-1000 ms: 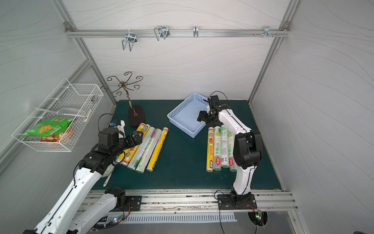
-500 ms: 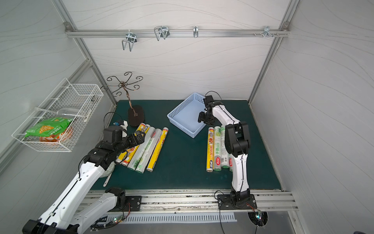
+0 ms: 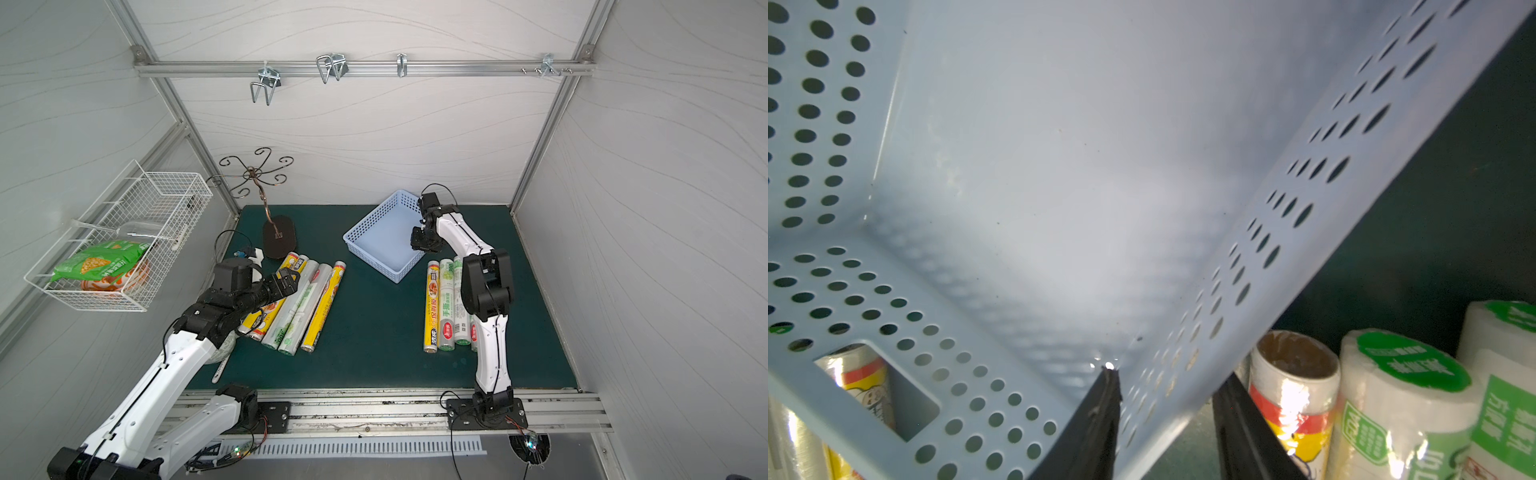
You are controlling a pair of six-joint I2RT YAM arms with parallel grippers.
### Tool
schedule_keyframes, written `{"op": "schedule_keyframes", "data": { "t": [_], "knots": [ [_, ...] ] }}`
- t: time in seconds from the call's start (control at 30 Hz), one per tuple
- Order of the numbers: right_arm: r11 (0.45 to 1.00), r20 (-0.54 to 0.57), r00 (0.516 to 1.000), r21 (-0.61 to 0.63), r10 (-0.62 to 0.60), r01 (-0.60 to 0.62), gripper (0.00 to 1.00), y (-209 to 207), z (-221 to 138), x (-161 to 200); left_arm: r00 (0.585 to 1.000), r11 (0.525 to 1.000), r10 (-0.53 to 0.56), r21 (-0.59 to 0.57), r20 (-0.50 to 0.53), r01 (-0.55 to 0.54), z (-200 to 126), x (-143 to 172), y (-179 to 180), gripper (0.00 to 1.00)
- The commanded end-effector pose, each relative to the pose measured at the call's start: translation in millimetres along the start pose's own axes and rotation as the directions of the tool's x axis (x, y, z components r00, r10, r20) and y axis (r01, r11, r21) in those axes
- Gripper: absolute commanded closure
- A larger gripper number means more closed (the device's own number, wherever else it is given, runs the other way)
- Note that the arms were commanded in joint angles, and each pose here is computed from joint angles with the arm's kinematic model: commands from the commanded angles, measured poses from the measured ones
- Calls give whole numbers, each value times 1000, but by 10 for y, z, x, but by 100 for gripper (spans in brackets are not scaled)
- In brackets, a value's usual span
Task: Put the plastic wrap into the basket
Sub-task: Move the basket to the center of the board.
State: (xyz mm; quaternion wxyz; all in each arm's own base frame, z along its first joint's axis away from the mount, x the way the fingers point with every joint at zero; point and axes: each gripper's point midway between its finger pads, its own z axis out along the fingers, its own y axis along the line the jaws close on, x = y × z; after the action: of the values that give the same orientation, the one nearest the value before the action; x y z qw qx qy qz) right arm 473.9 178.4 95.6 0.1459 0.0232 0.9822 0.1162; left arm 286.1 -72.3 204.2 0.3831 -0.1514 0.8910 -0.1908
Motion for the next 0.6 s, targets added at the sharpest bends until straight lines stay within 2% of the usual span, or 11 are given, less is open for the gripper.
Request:
{"op": "schedule_keyframes", "data": {
  "t": [0.0,0.57],
  "knots": [
    [1000,-36,999,24,-1,2,62,-97,72,31,1000,1000,-6,30,24,5,23,-68,-60,1],
    [999,-56,998,32,-33,35,81,-155,60,58,1000,999,-7,41,-21,8,100,-15,-88,1]
  ]
}}
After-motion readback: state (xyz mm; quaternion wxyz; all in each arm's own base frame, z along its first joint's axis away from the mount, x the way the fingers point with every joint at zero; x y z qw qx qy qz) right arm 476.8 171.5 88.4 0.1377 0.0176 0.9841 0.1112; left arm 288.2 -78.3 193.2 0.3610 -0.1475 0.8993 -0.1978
